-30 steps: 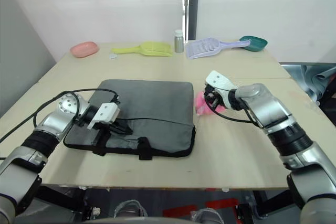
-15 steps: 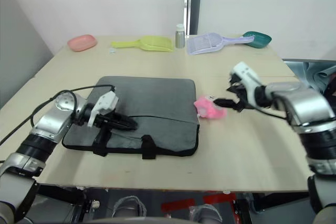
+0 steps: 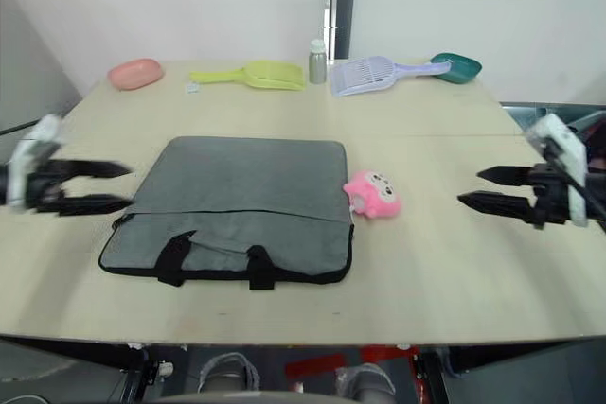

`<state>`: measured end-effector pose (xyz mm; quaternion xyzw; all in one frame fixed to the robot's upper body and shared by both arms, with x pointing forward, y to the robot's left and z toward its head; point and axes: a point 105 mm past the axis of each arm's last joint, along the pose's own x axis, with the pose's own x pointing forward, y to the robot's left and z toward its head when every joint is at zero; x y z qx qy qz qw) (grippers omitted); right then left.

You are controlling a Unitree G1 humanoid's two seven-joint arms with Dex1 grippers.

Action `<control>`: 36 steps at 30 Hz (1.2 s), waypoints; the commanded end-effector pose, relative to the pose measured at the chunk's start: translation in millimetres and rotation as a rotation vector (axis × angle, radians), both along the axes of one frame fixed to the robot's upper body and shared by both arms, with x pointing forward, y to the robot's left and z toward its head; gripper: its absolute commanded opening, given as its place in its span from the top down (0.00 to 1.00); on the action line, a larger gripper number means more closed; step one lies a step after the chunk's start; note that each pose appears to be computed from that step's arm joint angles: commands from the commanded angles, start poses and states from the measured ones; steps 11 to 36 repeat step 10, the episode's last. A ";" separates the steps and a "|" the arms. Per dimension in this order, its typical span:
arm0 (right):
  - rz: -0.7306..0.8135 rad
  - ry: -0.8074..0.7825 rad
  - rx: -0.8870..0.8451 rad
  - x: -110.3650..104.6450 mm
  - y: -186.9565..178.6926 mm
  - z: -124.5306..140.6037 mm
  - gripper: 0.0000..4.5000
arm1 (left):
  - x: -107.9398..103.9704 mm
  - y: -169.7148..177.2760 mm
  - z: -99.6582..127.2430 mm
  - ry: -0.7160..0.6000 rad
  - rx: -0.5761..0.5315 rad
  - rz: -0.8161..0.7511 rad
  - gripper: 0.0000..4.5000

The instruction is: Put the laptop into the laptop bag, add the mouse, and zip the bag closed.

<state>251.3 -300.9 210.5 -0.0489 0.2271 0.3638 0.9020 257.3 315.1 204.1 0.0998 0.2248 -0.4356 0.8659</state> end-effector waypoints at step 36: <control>-0.045 -0.120 -0.038 -4.9 -17.6 19.9 0.00 | -28.9 82.6 32.1 -0.094 -0.042 0.375 0.01</control>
